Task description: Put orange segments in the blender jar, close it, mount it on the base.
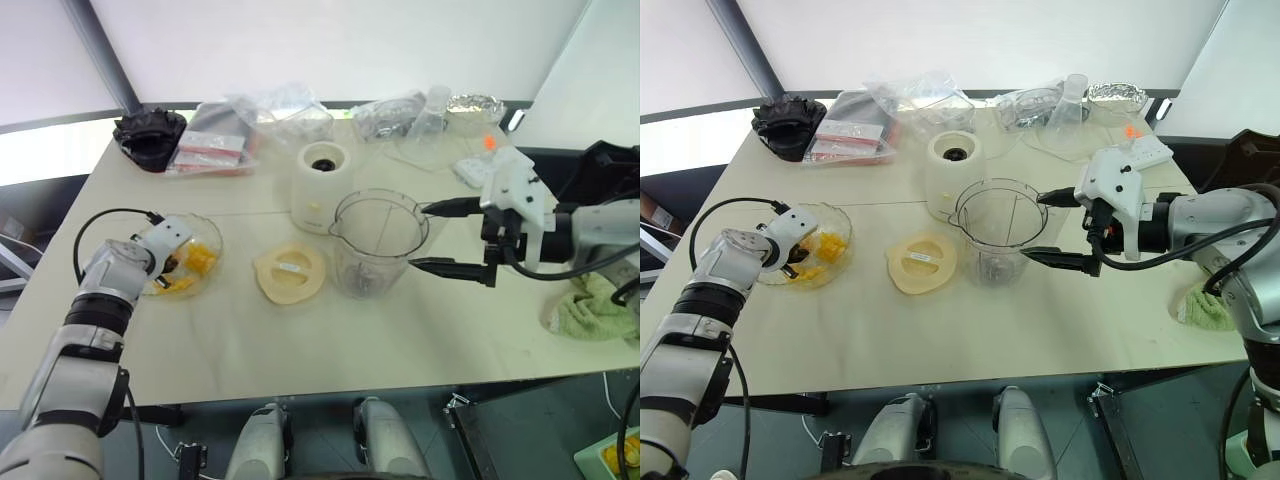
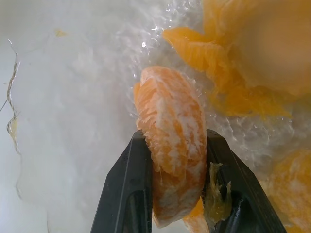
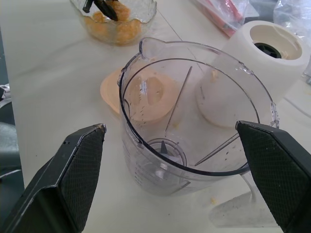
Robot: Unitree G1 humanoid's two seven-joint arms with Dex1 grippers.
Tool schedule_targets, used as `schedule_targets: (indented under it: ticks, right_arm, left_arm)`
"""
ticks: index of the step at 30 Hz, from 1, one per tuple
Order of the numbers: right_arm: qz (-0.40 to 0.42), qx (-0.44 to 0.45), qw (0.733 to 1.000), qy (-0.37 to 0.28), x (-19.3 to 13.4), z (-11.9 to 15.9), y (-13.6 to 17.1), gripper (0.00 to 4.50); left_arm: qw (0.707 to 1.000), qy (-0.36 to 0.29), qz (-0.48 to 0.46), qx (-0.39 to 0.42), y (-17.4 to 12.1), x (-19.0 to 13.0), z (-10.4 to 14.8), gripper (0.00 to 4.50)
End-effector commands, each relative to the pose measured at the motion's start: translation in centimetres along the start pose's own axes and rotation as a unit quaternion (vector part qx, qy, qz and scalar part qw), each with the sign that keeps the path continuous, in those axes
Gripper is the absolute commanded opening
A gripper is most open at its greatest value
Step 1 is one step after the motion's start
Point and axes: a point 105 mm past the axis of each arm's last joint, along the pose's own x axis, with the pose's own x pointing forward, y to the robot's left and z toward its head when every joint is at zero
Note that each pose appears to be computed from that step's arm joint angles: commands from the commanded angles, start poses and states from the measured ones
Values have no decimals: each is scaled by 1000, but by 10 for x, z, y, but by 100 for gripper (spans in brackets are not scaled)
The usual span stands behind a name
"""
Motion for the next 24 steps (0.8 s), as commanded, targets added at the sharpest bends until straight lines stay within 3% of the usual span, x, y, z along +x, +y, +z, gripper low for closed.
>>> schedule_targets:
  ticks: [1,10,14,19,24]
  right_arm:
    - [-11,-23,1000,-9,-5,8,-2,450]
    - [-8,-18,1000,-7,-5,4,2,450]
    - [-8,-15,1000,-7,-5,2,4,450]
    - [-13,-13,1000,-3,-7,1,6,450]
    - [-33,-10,999,7,-13,-3,6,450]
  left_arm:
    - [1000,-9,5,-17,-1,-1,-5,124]
    - [970,-213,80,-91,33,-60,63,124]
    - [954,-263,90,-111,36,-87,86,124]
    - [928,-354,80,-83,37,-124,142,124]
    - [887,-461,7,22,21,-159,214,124]
